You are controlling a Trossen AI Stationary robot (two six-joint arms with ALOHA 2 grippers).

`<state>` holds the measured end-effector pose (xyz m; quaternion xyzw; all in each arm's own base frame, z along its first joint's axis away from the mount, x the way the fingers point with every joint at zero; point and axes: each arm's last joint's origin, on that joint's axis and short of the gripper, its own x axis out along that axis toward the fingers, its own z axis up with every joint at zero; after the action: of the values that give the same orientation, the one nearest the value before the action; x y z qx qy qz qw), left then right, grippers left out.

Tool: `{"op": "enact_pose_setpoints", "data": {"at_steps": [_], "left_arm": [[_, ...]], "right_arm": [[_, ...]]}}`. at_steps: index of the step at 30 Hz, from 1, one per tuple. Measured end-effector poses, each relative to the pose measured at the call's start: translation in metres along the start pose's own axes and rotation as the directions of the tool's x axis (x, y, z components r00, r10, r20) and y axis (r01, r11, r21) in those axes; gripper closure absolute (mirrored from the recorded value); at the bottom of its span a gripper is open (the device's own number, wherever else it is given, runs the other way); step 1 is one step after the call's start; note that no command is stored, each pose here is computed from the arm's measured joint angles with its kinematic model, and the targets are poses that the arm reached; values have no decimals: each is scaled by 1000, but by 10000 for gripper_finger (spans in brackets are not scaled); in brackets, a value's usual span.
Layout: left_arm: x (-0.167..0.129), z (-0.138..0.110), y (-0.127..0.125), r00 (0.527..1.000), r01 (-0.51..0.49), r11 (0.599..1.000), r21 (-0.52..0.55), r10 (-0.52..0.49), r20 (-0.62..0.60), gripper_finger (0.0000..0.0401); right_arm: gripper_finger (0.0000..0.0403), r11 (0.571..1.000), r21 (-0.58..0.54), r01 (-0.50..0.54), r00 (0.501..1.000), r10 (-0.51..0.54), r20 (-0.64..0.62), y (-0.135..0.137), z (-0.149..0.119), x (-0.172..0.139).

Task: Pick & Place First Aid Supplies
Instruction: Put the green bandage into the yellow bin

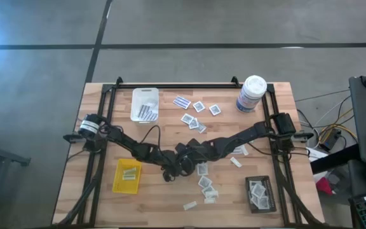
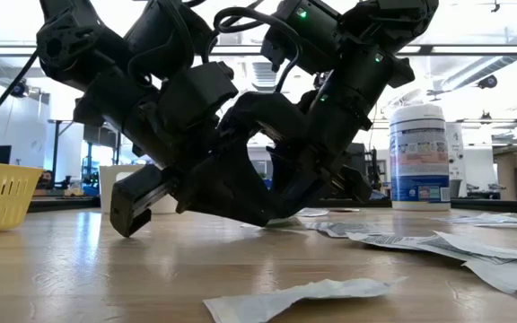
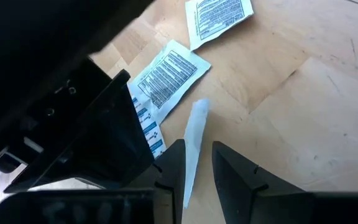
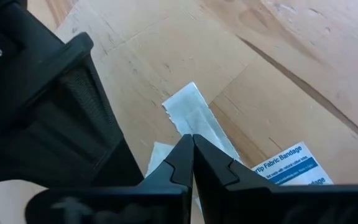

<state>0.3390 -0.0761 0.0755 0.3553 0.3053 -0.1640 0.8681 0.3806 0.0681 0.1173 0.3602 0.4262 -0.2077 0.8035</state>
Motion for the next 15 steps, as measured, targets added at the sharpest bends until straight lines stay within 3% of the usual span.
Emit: {"op": "enact_pose_setpoints", "data": {"at_steps": [9,15], "left_arm": [[5,-8,1,1000,10,1000,-16,-11,-20,324],[5,-12,2,999,7,999,-36,-9,-43,367]], "right_arm": [[394,999,34,-4,1000,4,3,0,0,0],[394,999,41,-16,1000,15,10,1,1,0]]}}
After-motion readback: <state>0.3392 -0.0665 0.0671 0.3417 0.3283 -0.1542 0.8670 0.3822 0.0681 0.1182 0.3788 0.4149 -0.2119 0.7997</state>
